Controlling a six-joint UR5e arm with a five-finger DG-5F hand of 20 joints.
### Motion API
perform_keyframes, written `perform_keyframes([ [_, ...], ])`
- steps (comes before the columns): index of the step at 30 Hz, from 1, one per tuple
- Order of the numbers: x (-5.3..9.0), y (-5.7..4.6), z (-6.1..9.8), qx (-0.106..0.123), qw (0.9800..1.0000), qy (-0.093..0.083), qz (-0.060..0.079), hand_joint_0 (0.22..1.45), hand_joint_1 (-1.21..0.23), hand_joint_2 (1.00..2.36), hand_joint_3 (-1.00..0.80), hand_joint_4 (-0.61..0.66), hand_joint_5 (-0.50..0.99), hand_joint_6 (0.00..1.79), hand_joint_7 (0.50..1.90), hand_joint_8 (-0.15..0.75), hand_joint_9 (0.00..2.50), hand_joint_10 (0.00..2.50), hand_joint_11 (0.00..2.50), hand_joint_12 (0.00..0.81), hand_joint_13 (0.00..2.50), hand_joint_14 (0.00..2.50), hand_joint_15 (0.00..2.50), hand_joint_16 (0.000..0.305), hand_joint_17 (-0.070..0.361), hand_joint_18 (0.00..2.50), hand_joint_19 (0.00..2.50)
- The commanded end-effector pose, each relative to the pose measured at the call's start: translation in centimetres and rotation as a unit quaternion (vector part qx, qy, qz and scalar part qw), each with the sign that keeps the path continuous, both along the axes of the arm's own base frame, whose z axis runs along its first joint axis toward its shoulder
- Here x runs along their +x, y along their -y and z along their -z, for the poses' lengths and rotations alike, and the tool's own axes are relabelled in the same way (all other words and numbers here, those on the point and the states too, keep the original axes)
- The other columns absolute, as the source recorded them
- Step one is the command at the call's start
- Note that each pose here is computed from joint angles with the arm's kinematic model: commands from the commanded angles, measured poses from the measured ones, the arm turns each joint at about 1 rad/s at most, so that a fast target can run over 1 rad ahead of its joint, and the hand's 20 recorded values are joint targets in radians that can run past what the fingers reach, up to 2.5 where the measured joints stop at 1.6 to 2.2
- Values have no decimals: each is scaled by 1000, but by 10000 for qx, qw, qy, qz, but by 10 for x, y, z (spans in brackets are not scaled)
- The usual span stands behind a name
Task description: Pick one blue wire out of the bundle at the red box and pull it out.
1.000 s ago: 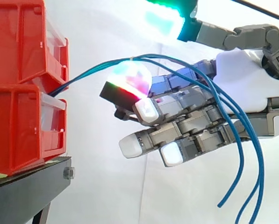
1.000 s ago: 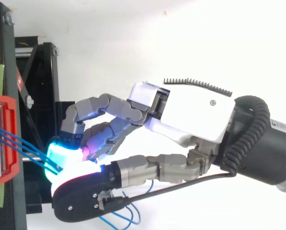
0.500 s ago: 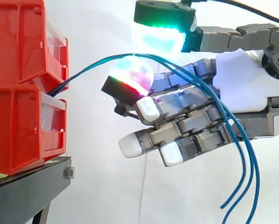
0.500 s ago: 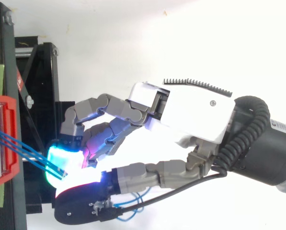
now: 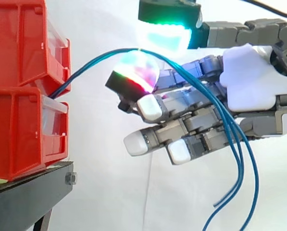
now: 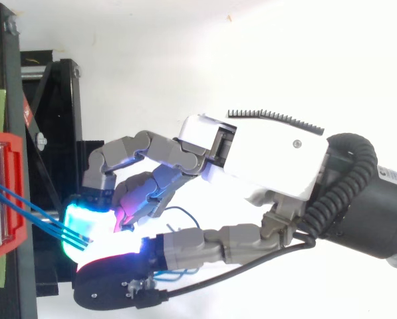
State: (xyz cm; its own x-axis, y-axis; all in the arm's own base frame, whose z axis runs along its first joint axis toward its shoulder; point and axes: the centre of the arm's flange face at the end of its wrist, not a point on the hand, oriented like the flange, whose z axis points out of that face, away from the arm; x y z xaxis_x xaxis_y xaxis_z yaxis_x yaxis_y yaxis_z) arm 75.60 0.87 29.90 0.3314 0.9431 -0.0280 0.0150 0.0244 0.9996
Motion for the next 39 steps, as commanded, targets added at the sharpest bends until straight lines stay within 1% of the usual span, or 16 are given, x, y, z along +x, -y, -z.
perform_keyframes([
  [1, -3, 1, -8, -21, 10000, -15, 5, 609, -805, 1021, 32, 26, -171, 893, 1187, 389, 901, 13, 561, 492, 723, 11, 361, 66, 149, 850, 535],
  [3, -5, 1, -12, -41, 10000, -43, -3, 609, -805, 1020, 45, 42, -174, 894, 1199, 390, 899, 16, 553, 493, 726, 11, 361, 67, 150, 855, 530],
  [6, -9, 1, -15, -96, 9998, -149, -12, 581, -767, 1011, 66, 126, -161, 889, 1094, 413, 933, 9, 401, 537, 763, 10, 310, 77, 173, 940, 494],
  [7, -10, 2, -14, -121, 9997, -218, -12, 533, -672, 1164, 30, 182, -149, 858, 1106, 410, 934, 7, 315, 541, 746, 7, 275, 79, 179, 954, 495],
  [9, -13, 1, -16, -153, 9994, -309, -28, 512, -585, 1240, 4, 227, -137, 823, 1112, 408, 934, 5, 263, 542, 739, 7, 270, 81, 181, 957, 504],
  [11, -14, 0, -16, -154, 9993, -336, -36, 513, -500, 1252, -9, 242, -97, 729, 1189, 408, 942, 5, 247, 543, 728, 7, 263, 81, 181, 951, 512],
  [12, -15, -1, -16, -170, 9992, -368, -44, 530, -468, 1211, -7, 250, -82, 696, 1226, 408, 955, 6, 248, 537, 722, 7, 264, 80, 180, 942, 527],
  [14, -15, 0, -17, -162, 9992, -366, -36, 553, -481, 1168, -13, 275, -79, 688, 1240, 415, 969, 7, 301, 538, 732, 8, 290, 79, 179, 942, 531],
  [16, -15, 0, -17, -162, 9992, -366, -36, 599, -556, 1000, -4, 354, -92, 710, 1208, 442, 999, 14, 476, 545, 743, 9, 319, 79, 178, 945, 519],
  [19, -15, -1, -16, -172, 9991, -375, -44, 600, -598, 1010, -29, 386, -113, 732, 1168, 440, 976, 15, 578, 528, 724, 10, 346, 75, 168, 912, 535],
  [24, -15, -1, -15, -181, 9991, -385, -44, 591, -642, 1013, -28, 403, -119, 738, 1150, 435, 963, 13, 607, 525, 707, 10, 346, 73, 165, 890, 531],
  [29, -15, -1, -16, -179, 9991, -378, -44, 568, -624, 1007, -19, 395, -115, 740, 1137, 452, 999, 12, 602, 546, 726, 10, 346, 78, 176, 924, 522],
  [33, -15, -1, -16, -179, 9991, -378, -44, 571, -632, 1014, -41, 389, -141, 778, 1110, 441, 961, 13, 645, 534, 709, 10, 353, 75, 168, 886, 527],
  [34, -15, -1, -16, -179, 9991, -378, -44, 568, -721, 1018, -31, 388, -164, 814, 1121, 435, 915, 17, 686, 525, 695, 11, 354, 72, 163, 862, 530],
  [37, -15, -1, -16, -179, 9991, -378, -44, 577, -748, 1018, -44, 392, -176, 842, 1080, 441, 912, 17, 736, 523, 695, 11, 357, 72, 162, 860, 523],
  [39, -15, -1, -17, -177, 9991, -371, -44, 589, -766, 1019, -61, 339, -188, 855, 1030, 425, 895, 18, 753, 508, 679, 11, 352, 68, 154, 829, 527],
])
